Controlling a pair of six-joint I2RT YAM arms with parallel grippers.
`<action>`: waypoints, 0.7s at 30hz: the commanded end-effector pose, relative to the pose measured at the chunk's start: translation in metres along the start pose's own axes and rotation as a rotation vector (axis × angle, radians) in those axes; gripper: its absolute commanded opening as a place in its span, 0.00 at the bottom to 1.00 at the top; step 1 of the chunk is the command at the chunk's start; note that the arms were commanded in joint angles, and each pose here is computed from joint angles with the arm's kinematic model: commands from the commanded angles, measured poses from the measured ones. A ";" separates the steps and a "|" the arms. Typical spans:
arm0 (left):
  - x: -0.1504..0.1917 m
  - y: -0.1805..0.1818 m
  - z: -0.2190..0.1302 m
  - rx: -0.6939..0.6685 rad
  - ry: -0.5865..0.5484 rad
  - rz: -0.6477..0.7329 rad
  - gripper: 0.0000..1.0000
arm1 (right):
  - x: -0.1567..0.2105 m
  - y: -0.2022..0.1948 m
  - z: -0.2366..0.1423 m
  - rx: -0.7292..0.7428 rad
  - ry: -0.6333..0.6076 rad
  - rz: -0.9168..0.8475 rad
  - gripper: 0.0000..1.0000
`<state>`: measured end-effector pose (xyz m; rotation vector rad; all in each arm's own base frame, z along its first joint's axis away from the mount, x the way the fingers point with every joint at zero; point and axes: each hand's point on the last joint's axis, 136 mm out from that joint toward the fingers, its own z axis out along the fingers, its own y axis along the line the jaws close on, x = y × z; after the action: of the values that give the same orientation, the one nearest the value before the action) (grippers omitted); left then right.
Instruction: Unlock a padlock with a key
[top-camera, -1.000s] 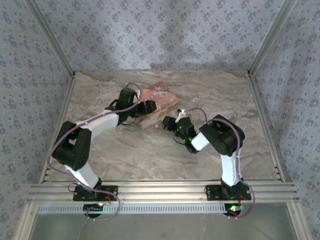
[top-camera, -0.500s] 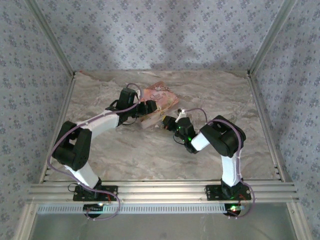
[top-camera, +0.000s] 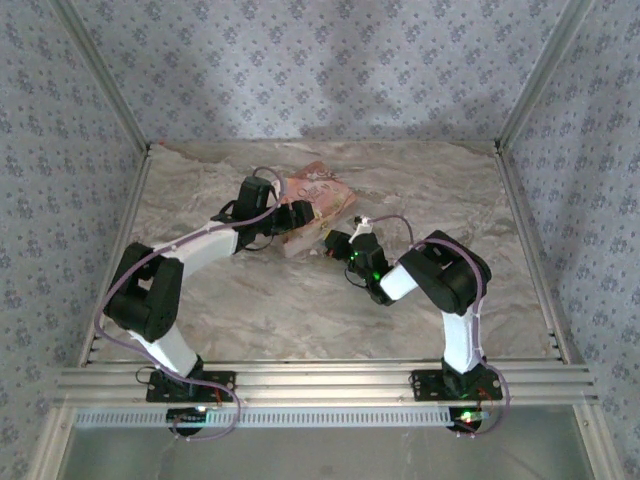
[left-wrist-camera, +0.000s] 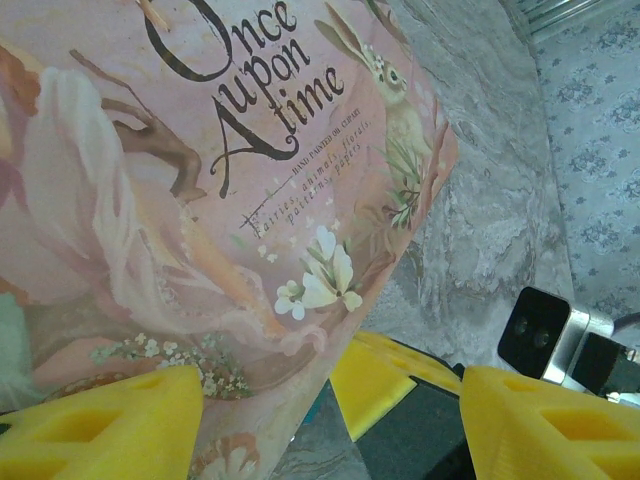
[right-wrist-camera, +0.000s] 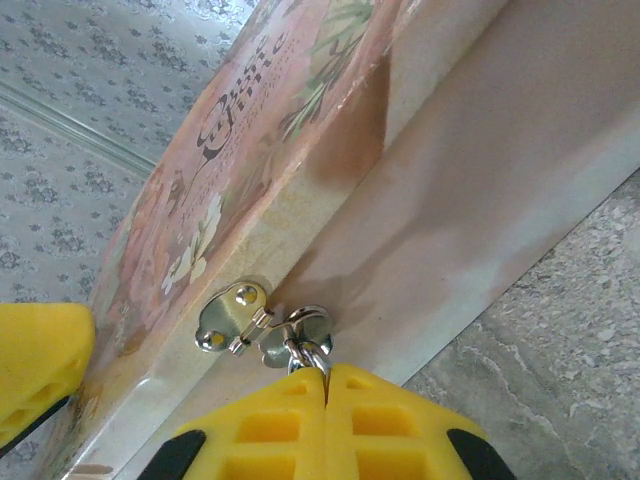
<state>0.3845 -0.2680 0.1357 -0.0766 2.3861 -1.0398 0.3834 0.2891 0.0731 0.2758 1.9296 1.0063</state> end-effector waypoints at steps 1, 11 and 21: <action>0.037 0.016 0.002 -0.049 0.124 -0.052 0.69 | -0.008 0.017 0.003 -0.034 -0.035 -0.007 0.00; 0.039 0.018 0.000 -0.056 0.123 -0.060 0.69 | -0.013 0.014 0.001 -0.027 -0.061 0.019 0.00; 0.042 0.021 0.003 -0.060 0.133 -0.071 0.69 | -0.024 0.008 0.000 -0.021 -0.098 0.046 0.00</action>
<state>0.3831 -0.2675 0.1355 -0.0768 2.3864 -1.0407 0.3852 0.2869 0.0744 0.2978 1.9193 1.0033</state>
